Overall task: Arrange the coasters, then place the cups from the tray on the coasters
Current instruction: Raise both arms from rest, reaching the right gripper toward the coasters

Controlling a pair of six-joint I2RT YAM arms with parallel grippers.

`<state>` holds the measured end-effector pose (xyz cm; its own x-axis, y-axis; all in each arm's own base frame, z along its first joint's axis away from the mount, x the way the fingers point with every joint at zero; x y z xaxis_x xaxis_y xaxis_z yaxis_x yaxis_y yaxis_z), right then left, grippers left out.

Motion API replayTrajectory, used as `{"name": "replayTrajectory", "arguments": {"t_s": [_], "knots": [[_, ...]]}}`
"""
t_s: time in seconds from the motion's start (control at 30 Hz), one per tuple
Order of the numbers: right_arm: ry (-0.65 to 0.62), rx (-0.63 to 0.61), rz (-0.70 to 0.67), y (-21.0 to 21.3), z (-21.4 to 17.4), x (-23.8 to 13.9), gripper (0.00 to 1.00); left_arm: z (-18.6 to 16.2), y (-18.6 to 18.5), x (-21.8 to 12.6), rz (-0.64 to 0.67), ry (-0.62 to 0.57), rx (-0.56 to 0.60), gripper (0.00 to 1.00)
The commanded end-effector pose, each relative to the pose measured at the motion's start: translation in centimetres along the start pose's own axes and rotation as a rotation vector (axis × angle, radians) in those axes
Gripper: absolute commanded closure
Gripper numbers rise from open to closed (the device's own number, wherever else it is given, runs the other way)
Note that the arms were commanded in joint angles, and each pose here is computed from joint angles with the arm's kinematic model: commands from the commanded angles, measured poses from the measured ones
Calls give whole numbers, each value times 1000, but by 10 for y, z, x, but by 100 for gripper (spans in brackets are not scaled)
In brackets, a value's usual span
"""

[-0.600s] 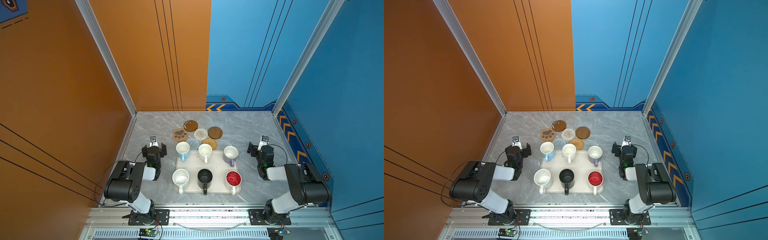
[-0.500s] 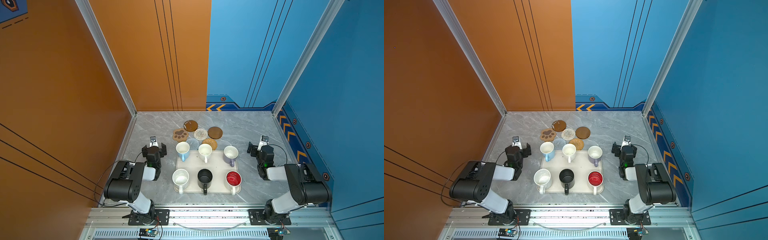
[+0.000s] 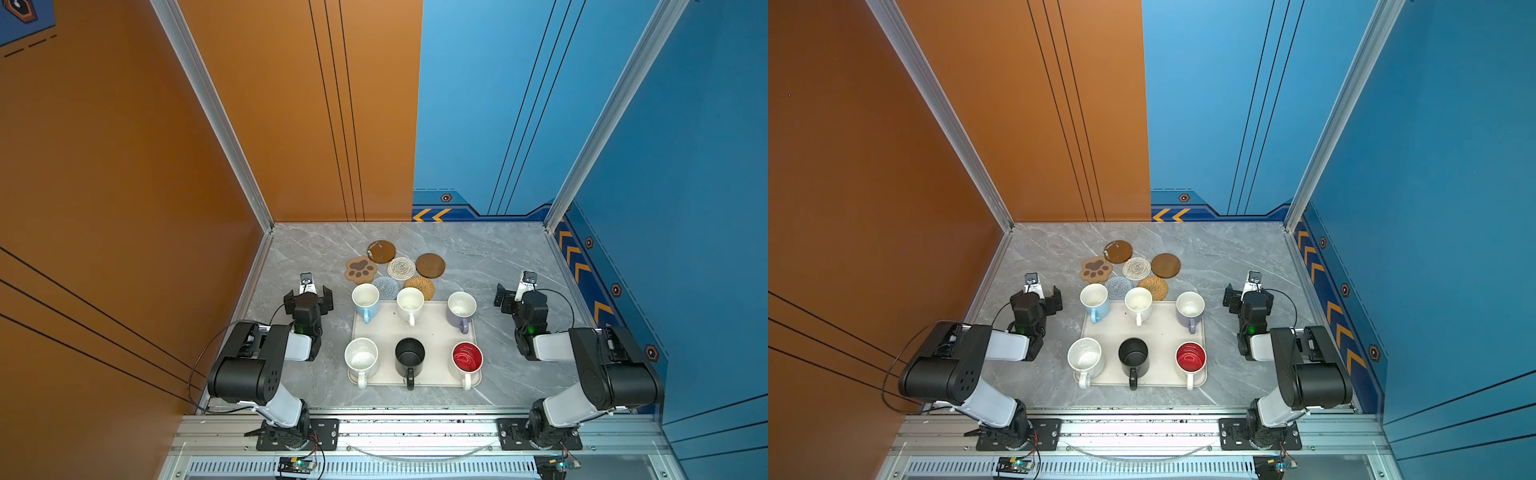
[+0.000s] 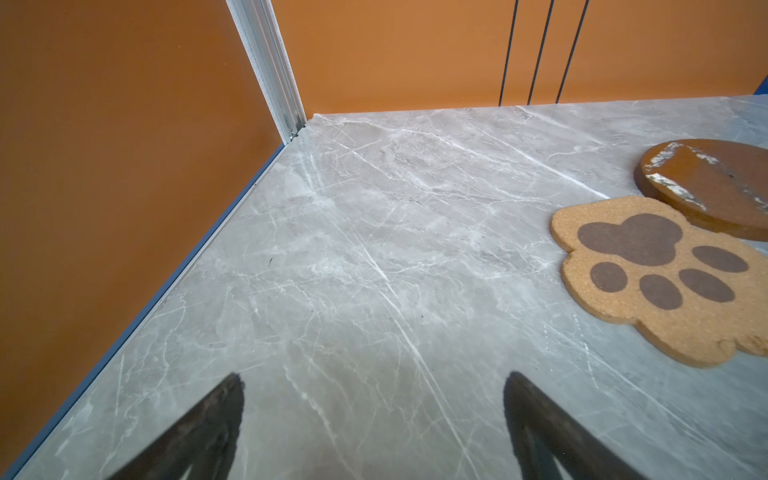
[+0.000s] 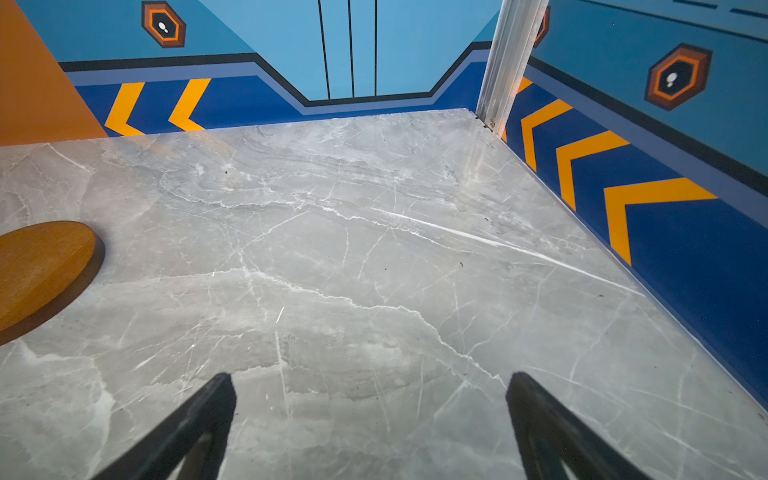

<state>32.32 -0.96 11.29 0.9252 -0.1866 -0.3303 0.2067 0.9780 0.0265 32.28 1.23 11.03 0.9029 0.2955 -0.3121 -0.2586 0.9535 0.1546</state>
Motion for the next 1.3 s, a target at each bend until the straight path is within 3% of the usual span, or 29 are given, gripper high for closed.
{"name": "replayTrajectory", "arguments": {"t_s": [0.0,0.57,0.73,0.9,1.0,1.1,1.27], "knots": [[-6,-9,6,2,5,3,0,6,0,0,-11,-17,-18,2],[-8,-12,6,2,6,2,1,6,0,0,-15,-17,-19,2],[48,-41,4,8,41,-6,2,15,1,-5,-18,-20,-11,2],[72,-34,93,21,86,-19,2,55,0,-22,47,5,30,2],[155,-5,172,34,113,-20,7,77,-3,-34,-16,5,-30,1],[306,-9,300,62,140,-16,27,96,-7,-47,-110,13,-108,0],[508,-99,468,125,159,-5,47,113,-23,-72,-329,75,-161,6]]}}
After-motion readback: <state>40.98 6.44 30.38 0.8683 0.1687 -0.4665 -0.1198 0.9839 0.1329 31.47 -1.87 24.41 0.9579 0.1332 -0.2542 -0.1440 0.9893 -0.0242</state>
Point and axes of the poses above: each gripper's point midway between its finger pads, its own x axis out along the fingers, its own y axis along the line the jaws close on, z = x × y, the point moved 7 cm from there along -x, back along the fingers, and after that the axes turned 2 degrees about x, right-handed, at the moved point
